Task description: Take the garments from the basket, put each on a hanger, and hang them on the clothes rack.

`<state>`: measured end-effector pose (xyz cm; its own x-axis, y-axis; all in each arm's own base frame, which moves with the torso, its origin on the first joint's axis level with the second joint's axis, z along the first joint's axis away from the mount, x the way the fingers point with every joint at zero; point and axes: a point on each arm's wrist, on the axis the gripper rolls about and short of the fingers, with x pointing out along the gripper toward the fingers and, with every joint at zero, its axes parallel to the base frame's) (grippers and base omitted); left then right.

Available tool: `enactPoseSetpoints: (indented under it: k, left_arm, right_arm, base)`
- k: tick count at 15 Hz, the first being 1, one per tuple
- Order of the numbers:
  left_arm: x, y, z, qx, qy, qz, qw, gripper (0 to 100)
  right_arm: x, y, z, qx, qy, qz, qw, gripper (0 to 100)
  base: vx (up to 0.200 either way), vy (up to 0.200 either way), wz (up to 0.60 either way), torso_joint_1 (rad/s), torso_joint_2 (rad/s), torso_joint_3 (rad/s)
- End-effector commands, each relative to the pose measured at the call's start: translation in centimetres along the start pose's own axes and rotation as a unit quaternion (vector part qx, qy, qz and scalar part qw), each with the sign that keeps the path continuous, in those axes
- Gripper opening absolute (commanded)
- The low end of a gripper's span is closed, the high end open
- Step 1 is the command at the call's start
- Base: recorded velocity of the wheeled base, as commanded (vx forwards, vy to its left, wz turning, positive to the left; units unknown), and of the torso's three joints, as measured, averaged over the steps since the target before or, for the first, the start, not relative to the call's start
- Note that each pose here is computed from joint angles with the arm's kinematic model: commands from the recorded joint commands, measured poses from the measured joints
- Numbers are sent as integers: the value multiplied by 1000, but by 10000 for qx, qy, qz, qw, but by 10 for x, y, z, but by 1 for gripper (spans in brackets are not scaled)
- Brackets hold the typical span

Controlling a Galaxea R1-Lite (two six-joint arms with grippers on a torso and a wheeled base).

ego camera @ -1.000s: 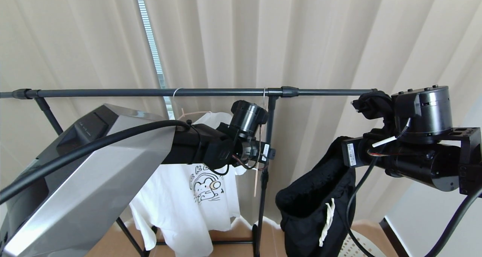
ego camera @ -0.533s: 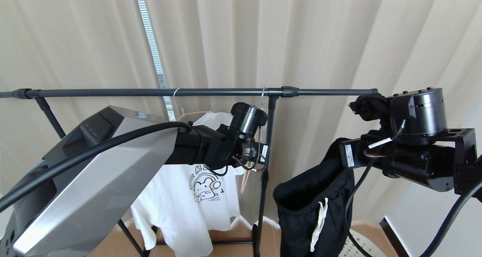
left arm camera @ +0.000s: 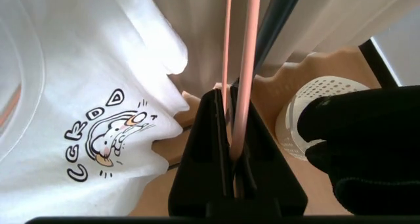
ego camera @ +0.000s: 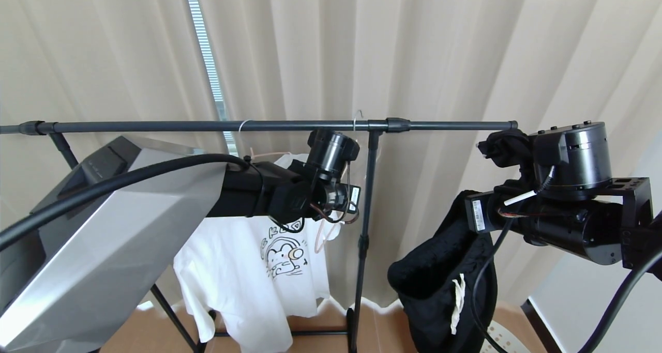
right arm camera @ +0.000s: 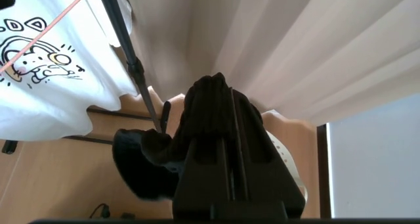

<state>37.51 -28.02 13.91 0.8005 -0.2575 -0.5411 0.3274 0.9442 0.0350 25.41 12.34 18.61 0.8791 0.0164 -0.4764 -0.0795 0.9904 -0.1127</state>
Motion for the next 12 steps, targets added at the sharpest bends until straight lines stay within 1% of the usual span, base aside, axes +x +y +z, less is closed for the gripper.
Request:
enactPoseSetpoints:
  k: [1,3,6,10,12]
  left_arm:
    - [-13,5,12,-75,-179,36,9998,0]
    - [-23,7,14,-84,-209,39,9997,0]
    - [-41,12,10,-44,-130,39,9999,0]
    - [-57,17,13,-71,-180,37,9998,0]
    - [-64,19,10,-56,-143,29,9999,0]
  right_arm:
    - [-1,0,0,3,-17,1,10000,0]
    - [-2,-1,1,12,-39,-5,10000,0]
    - [-3,-1,1,12,-39,-5,10000,0]
    - [-3,0,1,8,-40,2,10000,0]
    - [-3,-1,0,5,-33,-7,10000,0]
  base:
    - [0,0,0,0,0,0]
    - [0,0,0,0,0,0]
    - [0,0,0,0,0,0]
    - [0,0,0,0,0,0]
    - [0,0,0,0,0,0]
